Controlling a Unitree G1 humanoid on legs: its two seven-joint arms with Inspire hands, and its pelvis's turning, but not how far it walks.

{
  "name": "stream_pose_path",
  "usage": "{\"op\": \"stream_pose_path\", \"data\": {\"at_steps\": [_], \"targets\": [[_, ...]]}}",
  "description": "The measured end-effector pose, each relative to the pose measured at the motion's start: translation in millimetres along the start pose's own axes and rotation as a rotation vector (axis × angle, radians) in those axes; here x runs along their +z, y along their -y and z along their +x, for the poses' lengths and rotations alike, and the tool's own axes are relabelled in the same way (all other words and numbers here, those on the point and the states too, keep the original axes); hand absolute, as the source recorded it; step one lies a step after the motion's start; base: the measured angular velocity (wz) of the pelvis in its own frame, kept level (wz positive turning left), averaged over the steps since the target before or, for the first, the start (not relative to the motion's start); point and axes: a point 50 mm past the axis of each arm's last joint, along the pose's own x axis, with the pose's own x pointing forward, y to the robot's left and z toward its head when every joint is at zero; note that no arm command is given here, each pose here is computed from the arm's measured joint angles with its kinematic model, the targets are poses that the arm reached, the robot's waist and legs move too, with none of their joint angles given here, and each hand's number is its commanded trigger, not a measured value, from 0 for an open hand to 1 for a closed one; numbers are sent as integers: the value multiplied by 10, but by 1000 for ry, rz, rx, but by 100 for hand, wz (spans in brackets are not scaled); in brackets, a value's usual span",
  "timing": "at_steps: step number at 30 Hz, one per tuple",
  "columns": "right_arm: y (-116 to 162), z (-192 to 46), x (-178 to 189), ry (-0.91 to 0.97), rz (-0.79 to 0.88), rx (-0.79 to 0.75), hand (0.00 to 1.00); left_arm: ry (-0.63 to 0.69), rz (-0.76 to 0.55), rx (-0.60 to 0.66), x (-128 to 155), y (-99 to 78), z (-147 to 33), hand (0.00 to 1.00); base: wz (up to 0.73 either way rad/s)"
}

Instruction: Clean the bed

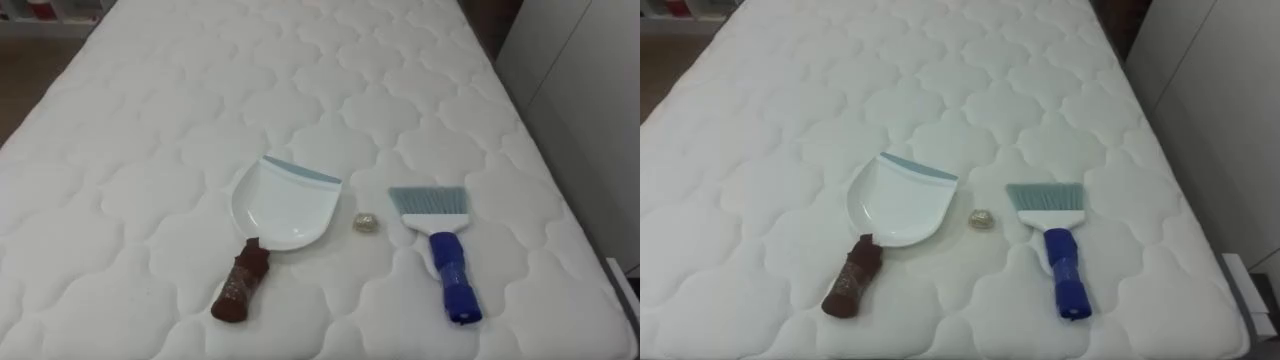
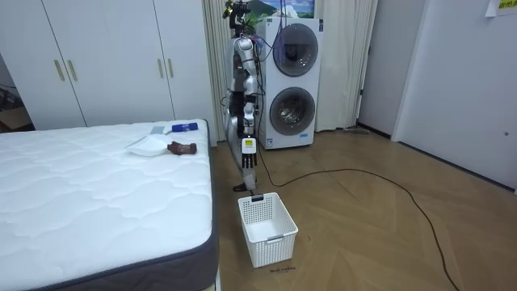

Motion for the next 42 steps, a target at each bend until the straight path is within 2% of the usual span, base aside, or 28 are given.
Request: {"op": "stream_pose_path", "data": {"at_steps": [11,17,21,29,38,42], "targets": [[20,-1,13,18,14,-33,0,11,-6,12,32,-18,1,0,0],[92,-7,73,60,56,-106,0,37,-34,92,48,-85,-2,0,2],[129,-14,103,93,76,-161,0,88,-51,207,112,-183,-18,0,4],[147,-23,141,143,103,-196,0,361,-122,493,608,-493,-188,0,2],[160,-37,212,214,101,-206,0,632,-199,660,1068,-673,-458,0,-2],[184,-42,256,231,113,-209,0,794,-203,707,1334,-688,-657,0,0]]}}
